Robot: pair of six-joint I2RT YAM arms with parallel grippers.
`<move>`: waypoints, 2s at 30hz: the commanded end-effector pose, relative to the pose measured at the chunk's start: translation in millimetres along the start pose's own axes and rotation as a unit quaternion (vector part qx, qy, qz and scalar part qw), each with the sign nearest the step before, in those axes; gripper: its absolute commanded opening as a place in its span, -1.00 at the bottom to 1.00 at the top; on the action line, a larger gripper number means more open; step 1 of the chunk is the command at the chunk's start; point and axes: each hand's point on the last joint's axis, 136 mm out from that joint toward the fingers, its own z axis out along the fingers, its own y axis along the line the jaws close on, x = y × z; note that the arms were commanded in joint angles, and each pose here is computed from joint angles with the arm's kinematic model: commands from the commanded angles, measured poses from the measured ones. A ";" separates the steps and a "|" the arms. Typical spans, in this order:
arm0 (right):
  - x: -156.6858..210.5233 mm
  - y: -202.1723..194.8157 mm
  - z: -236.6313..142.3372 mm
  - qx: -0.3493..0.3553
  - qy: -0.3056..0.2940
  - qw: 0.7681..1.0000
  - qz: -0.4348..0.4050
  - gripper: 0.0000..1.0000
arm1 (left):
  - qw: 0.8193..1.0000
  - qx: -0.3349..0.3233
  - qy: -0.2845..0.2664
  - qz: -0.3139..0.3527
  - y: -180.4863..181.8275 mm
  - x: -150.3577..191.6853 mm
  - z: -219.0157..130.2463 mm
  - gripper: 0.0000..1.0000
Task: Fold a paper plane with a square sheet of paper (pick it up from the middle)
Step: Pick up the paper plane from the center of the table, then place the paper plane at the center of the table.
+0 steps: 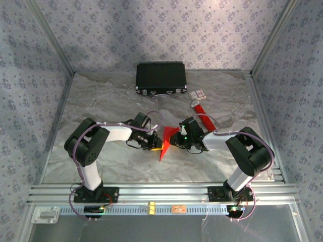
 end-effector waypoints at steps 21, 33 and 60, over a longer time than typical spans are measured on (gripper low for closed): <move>12.1 -9.1 9.2 -0.014 0.020 0.999 0.025 -0.60 | 0.999 0.031 0.036 0.026 -23.2 4.7 10.8 -0.68; 4.4 -7.4 -6.5 -0.005 -0.007 1.000 0.018 -0.59 | 0.998 -0.038 -0.039 0.032 -26.6 -8.5 -20.2 -0.96; -13.2 15.6 -29.3 0.033 -0.048 0.998 -0.033 -0.55 | 0.949 -0.306 -0.071 0.034 40.2 -6.9 -64.8 -0.99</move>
